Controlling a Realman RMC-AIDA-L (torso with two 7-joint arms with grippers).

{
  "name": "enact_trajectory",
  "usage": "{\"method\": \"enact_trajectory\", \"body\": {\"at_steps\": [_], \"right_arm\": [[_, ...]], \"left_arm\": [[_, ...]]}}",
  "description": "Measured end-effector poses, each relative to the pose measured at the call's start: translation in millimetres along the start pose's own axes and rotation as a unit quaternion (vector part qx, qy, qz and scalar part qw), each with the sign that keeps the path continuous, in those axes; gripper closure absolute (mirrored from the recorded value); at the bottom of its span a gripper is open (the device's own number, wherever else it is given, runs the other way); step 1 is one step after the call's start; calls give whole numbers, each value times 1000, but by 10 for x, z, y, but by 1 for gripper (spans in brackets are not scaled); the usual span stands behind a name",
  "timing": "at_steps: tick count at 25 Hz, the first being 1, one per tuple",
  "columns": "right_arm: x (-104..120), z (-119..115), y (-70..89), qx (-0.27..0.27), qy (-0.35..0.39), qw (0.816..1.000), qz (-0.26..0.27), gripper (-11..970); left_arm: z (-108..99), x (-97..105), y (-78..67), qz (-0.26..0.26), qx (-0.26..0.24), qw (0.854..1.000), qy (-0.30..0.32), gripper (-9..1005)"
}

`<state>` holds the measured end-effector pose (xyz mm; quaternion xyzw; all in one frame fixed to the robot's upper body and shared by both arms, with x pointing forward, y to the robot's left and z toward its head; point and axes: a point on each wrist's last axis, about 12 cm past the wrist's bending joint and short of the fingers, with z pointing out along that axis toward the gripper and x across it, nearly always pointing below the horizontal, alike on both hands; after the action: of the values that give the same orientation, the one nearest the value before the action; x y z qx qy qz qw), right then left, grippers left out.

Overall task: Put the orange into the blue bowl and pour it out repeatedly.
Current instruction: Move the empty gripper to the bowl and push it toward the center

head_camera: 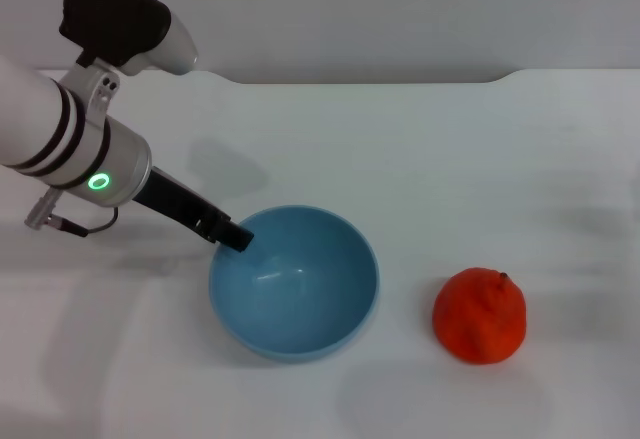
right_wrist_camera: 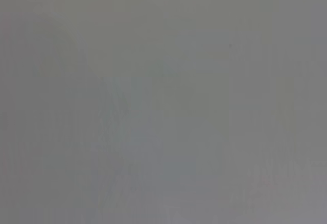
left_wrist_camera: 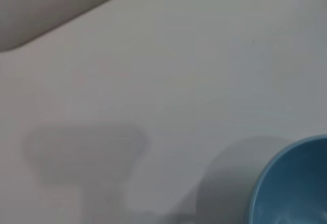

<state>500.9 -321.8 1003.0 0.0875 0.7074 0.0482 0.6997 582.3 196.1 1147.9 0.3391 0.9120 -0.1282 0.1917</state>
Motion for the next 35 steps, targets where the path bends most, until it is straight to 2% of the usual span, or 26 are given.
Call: {"method": "enact_trajectory", "body": {"at_steps": [11,19,26,27,31,35], "right_arm": [[-2,11,11,-3,0,1000,-1,491],[8,-8,2,-1,2,1000,0,491],[40,44,98,-10,15,1000,15,492],[51,75,159,-16,20,999,36,492],[61,152,241,-29,35,996,77,493],[36,268,365,-69,53,989,124,493]], "left_arm": [[206,8,-59,-1,20,999,44,382],[226,3,-54,-9,24,998,50,402],[236,11,-59,-14,24,998,57,644],[233,9,-57,-13,23,998,56,684],[215,13,-29,-18,21,998,52,845],[217,10,-38,-16,21,998,53,994]]}}
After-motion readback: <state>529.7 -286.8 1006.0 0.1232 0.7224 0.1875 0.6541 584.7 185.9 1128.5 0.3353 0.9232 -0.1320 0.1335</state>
